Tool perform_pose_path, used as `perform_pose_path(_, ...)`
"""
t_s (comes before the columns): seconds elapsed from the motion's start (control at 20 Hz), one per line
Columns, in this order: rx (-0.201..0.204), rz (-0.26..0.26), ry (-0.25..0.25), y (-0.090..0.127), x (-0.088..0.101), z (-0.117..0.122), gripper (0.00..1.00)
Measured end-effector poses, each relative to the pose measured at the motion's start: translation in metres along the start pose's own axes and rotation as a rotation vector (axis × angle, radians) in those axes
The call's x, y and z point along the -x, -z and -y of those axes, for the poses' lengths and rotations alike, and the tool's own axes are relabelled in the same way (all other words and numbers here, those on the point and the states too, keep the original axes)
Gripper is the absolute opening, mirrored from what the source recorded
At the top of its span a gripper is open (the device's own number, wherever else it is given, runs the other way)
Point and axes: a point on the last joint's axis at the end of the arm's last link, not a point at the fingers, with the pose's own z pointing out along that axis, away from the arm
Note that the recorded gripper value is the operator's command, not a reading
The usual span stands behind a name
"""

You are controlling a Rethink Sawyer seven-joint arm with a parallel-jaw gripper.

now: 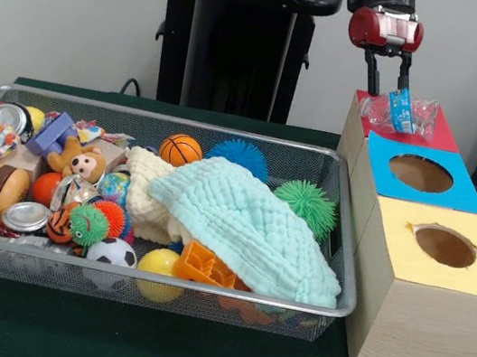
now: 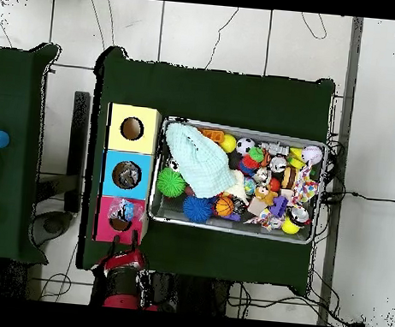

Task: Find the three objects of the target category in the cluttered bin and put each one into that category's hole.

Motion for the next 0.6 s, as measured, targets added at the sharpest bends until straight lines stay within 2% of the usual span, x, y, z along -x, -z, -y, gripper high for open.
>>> perform_pose_path(0.2,-0.02,0.002,0.002,0.001,0.001,0.002,1.0)
perform_pose_path(0.6,-0.089,0.03,0.003,0.005,0.009,0.012,1.0)
